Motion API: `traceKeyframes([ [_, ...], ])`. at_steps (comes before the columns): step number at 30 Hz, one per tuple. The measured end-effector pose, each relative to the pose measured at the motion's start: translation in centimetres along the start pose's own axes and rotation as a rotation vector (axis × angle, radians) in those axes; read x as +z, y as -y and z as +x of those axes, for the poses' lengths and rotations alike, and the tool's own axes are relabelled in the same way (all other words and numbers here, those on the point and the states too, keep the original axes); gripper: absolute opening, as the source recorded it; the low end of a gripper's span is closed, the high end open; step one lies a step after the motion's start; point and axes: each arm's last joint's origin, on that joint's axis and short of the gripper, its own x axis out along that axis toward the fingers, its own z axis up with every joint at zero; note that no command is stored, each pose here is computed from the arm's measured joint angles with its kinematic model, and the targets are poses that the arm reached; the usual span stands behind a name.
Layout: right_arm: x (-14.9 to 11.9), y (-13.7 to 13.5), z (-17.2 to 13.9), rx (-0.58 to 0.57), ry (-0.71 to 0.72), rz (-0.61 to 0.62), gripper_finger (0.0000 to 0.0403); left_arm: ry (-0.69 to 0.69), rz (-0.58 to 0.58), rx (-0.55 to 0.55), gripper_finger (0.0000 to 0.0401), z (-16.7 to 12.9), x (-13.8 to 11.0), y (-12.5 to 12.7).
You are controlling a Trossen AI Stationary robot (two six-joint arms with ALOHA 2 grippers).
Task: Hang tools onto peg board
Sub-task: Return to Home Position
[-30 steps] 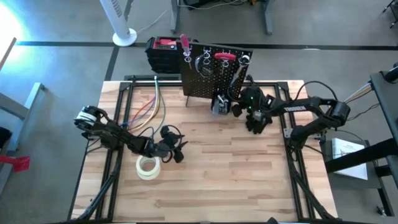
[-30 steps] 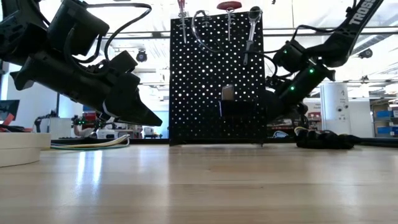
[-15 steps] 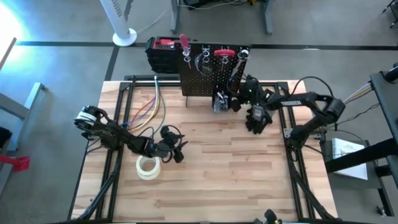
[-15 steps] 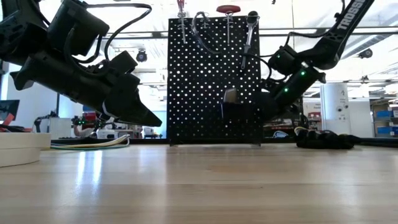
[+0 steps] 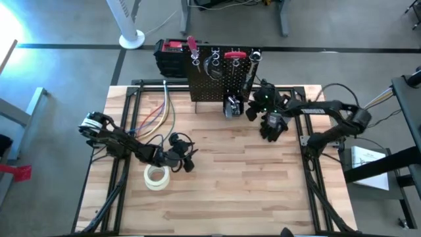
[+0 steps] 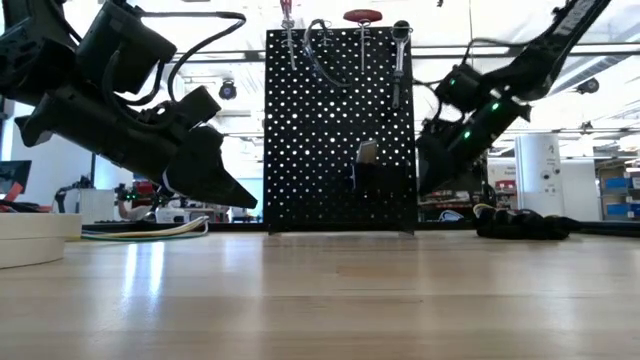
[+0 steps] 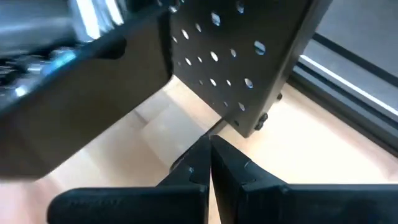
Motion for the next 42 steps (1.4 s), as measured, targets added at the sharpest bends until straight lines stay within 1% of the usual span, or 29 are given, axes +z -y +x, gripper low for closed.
traceKeyframes([
  [4, -0.1, -0.7, -2.5, 0.024, 0.015, 0.011, 0.0, -0.001, 0.002, 0.001, 0.0153, 0.0, 0.0, 0.0],
  [8, -0.4, -1.6, -5.6, 0.07, 0.061, 0.019, 0.0, 0.002, -0.002, 0.0, 0.0153, 0.0, 0.1, 0.1],
  [10, -0.6, -2.2, -7.1, 0.102, 0.086, 0.023, 0.0, 0.012, -0.015, -0.003, 0.0153, 0.2, 0.4, 0.2],
  [12, -0.7, -3.1, -8.8, 0.155, 0.146, 0.011, 0.0, 0.03, -0.055, -0.008, 0.0153, 0.4, 1.1, 0.6],
  [14, -0.8, -4.2, -10.4, 0.223, 0.203, -0.014, 0.0, 0.054, -0.073, -0.017, 0.0153, 0.6, 1.9, 1.1],
  [17, -1.1, -5.9, -12.9, 0.347, 0.275, -0.036, 0.0, 0.085, -0.023, -0.063, 0.0153, 0.9, 3.5, 2.1],
  [19, -1.3, -6.8, -14.5, 0.427, 0.324, -0.05, 0.0, 0.11, -0.019, -0.107, 0.0153, 0.9, 4.9, 2.9],
  [21, -1.5, -7.7, -15.8, 0.499, 0.368, -0.055, 0.0, 0.146, -0.007, -0.173, 0.0153, 0.7, 6.6, 3.6],
  [23, -1.7, -8.5, -16.9, 0.546, 0.407, -0.052, 0.0, 0.18, 0.033, -0.23, 0.0153, 0.2, 8.5, 4.0],
  [25, -1.9, -9.4, -17.8, 0.584, 0.449, -0.054, 0.0, 0.196, 0.064, -0.237, 0.0153, -0.6, 10.1, 3.9],
  [28, -2.7, -11.5, -18.7, 0.639, 0.532, -0.074, 0.0, 0.203, 0.069, -0.224, 0.0153, -2.0, 12.1, 2.9],
  [30, -3.4, -13.0, -19.3, 0.632, 0.595, -0.102, 0.0, 0.231, 0.046, -0.224, 0.0153, -3.2, 13.0, 2.0],
  [32, -3.9, -14.2, -20.0, 0.629, 0.643, -0.136, 0.0, 0.263, 0.036, -0.233, 0.0153, -4.5, 13.3, 1.0],
  [34, -4.5, -14.9, -20.4, 0.611, 0.659, -0.193, 0.0, 0.3, 0.004, -0.248, 0.0153, -5.8, 13.0, -0.1],
  [36, -4.9, -15.0, -20.6, 0.564, 0.678, -0.261, 0.0, 0.35, -0.043, -0.26, 0.0153, -7.1, 12.4, -1.5],
  [39, -5.1, -14.1, -20.7, 0.499, 0.706, -0.269, 0.0, 0.428, -0.112, -0.28, 0.0153, -9.0, 11.1, -3.7],
  [42, -5.0, -12.7, -21.6, 0.505, 0.751, -0.256, 0.0, 0.454, -0.156, -0.294, 0.0153, -10.2, 9.3, -5.5],
])
